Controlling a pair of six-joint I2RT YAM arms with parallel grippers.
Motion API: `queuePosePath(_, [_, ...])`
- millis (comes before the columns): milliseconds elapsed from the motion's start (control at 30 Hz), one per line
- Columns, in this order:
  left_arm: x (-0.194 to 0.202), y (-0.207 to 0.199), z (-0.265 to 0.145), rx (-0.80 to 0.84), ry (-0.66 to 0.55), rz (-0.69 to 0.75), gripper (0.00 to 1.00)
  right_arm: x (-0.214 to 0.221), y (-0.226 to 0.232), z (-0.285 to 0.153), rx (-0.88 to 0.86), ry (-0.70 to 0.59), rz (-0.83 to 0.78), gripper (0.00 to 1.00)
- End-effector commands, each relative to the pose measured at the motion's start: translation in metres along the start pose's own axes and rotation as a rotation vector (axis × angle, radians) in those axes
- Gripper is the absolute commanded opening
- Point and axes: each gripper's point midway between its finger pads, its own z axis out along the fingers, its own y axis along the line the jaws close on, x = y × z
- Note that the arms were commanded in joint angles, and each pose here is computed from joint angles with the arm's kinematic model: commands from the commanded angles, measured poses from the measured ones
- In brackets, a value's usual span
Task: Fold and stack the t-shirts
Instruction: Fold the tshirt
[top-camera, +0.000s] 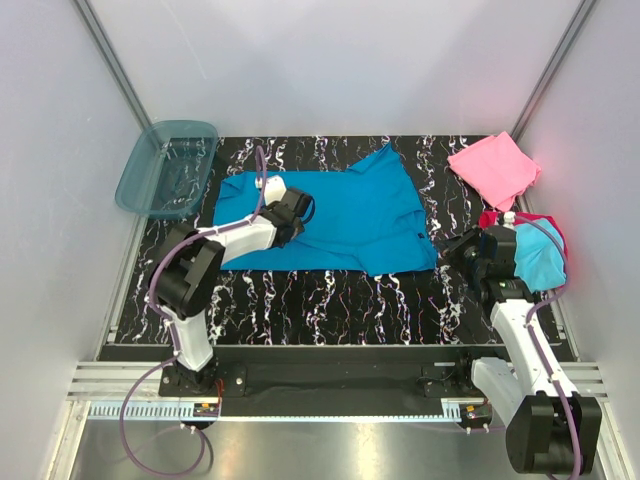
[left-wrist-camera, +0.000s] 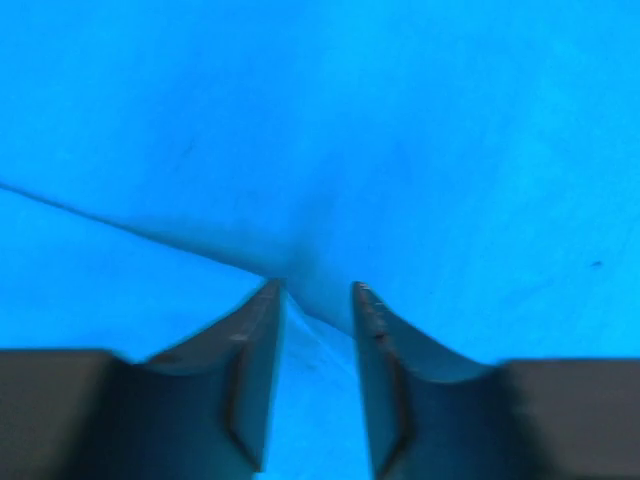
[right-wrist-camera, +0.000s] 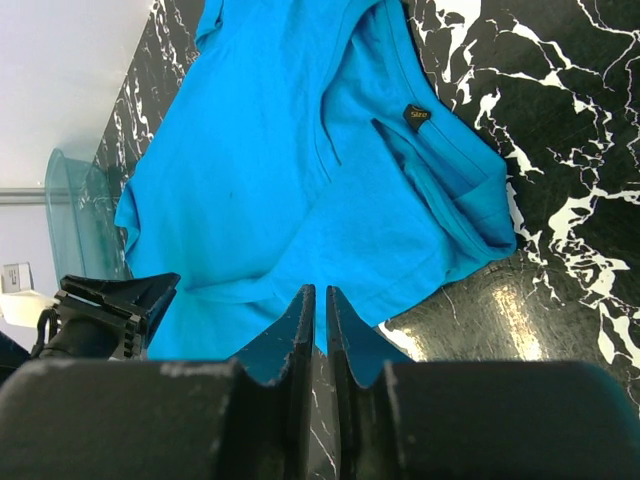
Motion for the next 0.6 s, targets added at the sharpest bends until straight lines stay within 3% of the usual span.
queuePosePath(0, [-0.010,-0.010,-0.002,0.034,-0.016,-0.034,0.43,0.000,0.002,-0.001,-0.017,-0.008,-0.031,0.15])
queuePosePath(133, [-0.001,0.003,-0.013,0.038,-0.005,-0.053,0.45,0.004,0.003,0.006,-0.028,0.024,-0.028,0.19])
queuePosePath(267, [0.002,0.010,-0.030,0.065,0.000,-0.073,0.45,0.022,-0.007,0.032,0.023,0.169,0.000,0.28])
queuePosePath(367, [0.012,0.015,-0.044,0.087,0.006,-0.077,0.45,0.041,-0.013,0.047,0.046,0.276,0.037,0.28])
queuePosePath(567, [0.013,0.020,-0.070,0.137,-0.026,-0.086,0.44,0.076,-0.008,0.060,0.061,0.364,0.027,0.29])
